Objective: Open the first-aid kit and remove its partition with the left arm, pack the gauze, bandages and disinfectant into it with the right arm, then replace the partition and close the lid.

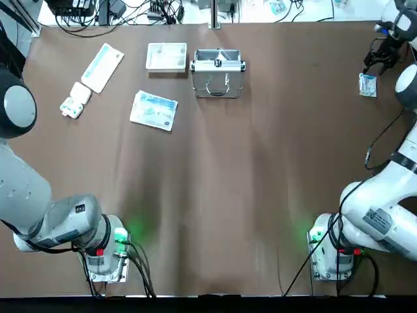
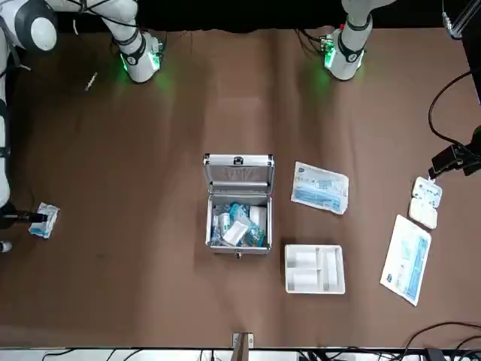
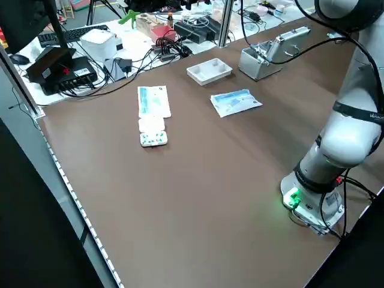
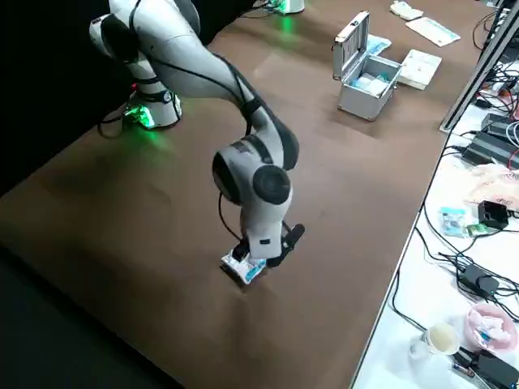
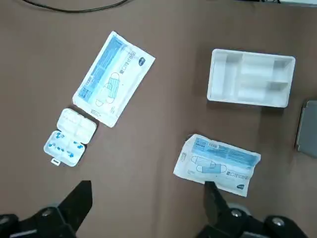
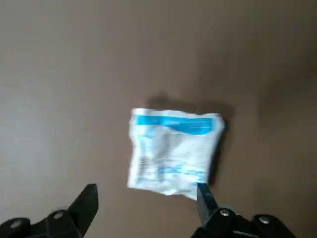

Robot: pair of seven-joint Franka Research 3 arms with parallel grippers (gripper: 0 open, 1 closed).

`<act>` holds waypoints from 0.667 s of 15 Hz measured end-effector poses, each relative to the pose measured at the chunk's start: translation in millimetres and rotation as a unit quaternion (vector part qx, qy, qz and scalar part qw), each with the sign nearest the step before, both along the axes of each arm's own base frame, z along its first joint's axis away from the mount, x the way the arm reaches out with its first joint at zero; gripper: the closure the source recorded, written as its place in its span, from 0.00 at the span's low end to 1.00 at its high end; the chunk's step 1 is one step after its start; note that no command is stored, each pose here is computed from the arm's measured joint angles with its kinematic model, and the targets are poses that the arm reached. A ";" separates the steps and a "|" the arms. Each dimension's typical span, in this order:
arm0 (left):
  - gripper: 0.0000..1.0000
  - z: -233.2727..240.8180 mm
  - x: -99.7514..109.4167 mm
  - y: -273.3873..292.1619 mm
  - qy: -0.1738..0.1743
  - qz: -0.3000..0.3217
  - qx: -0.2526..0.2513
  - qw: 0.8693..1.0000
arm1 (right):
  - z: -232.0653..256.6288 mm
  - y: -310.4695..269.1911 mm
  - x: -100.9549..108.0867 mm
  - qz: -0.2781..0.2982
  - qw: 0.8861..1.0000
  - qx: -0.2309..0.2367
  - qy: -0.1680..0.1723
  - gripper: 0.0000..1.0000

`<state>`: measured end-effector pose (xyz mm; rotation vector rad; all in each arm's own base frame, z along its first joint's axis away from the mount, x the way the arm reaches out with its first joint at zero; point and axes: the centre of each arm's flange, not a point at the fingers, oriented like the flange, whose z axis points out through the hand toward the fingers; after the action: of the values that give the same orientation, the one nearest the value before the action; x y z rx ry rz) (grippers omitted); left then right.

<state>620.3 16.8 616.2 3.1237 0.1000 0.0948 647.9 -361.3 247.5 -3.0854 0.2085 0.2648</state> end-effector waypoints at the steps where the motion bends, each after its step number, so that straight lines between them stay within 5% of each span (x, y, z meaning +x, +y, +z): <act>1: 0.00 0.1 0.1 0.2 0.000 0.000 0.000 1.000 | -2.5 -14.1 -7.7 -0.009 1.000 -0.001 -0.002 0.11; 10: 0.00 0.1 0.8 -0.8 -0.003 -0.001 0.000 1.000 | -56.0 -26.2 -14.4 -0.016 1.000 0.001 -0.016 0.16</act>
<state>621.1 16.0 616.3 3.1230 0.0979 0.1046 633.5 -387.5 191.5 -3.0797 0.2557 0.2135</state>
